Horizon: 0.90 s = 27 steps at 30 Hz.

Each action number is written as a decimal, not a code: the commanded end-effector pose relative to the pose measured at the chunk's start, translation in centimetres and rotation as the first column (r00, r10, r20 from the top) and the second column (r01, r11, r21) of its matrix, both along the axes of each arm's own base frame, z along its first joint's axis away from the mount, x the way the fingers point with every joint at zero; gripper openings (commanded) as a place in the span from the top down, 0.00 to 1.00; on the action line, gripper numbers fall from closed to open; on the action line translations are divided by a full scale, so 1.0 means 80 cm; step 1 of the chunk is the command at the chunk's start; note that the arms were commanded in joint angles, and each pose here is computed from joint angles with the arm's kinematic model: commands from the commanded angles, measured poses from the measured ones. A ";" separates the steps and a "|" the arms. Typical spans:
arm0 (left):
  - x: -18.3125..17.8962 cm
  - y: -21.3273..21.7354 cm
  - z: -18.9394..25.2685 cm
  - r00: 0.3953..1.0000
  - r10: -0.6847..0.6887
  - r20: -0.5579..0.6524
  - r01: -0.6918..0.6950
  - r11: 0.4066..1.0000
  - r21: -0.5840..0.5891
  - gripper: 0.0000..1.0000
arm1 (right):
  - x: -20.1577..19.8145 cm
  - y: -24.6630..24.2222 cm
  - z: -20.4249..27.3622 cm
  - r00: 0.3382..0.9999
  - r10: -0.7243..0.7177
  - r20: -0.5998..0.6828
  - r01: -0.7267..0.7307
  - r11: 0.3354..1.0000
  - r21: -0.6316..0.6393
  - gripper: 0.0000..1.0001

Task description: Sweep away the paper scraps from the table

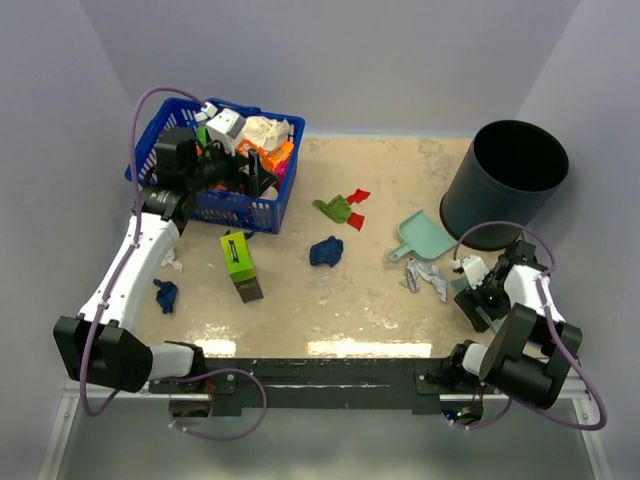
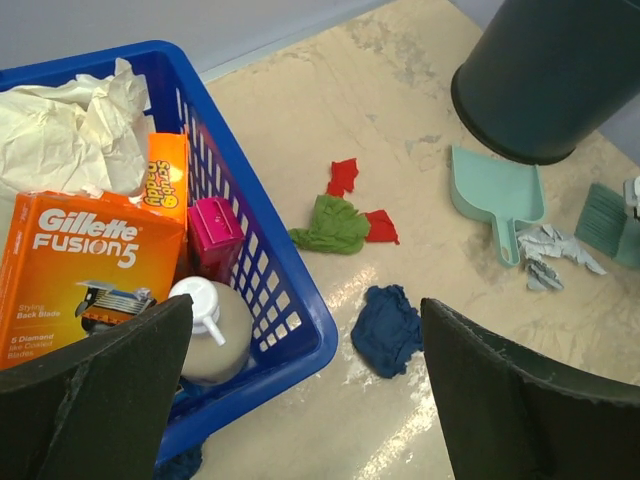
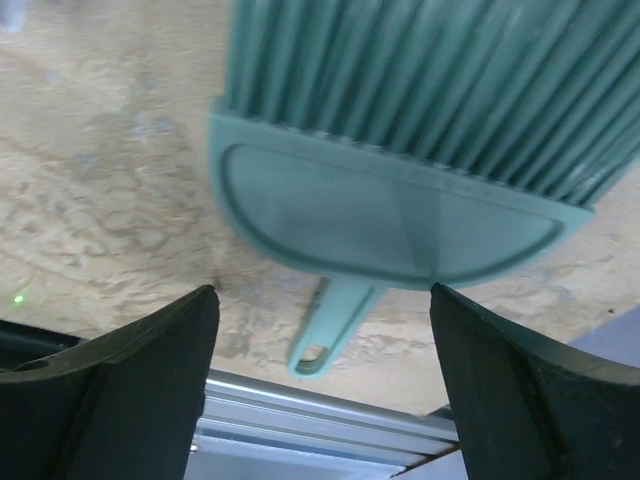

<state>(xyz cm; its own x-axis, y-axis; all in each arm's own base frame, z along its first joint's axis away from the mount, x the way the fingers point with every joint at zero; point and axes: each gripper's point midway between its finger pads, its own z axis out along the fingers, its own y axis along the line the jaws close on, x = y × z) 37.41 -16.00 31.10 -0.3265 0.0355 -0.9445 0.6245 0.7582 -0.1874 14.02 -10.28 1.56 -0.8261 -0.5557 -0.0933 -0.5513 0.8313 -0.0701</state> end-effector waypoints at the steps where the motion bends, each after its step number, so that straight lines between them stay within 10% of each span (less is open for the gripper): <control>1: -0.003 -0.001 0.026 0.993 -0.038 0.113 0.030 0.997 0.069 0.00 | 0.006 0.003 -0.017 1.000 -0.018 -0.014 0.018 0.999 0.035 0.16; 15: 0.021 -0.009 0.043 0.989 -0.044 0.144 0.034 0.997 0.074 0.00 | -0.008 -0.008 -0.017 0.996 0.053 -0.074 -0.055 0.998 -0.017 0.43; 27: 0.041 -0.016 0.051 0.989 -0.058 0.140 0.049 0.996 0.070 0.00 | -0.043 -0.025 -0.004 0.988 0.069 -0.135 -0.088 0.986 -0.140 0.47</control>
<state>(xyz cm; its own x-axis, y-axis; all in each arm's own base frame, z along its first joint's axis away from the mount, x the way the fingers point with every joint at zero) 39.99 -16.71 32.64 -0.2619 0.1090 -0.9589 0.6595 0.7456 -0.0953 12.75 -12.35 1.53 -0.7936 -0.6081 0.0197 -0.6032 0.7821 -0.1563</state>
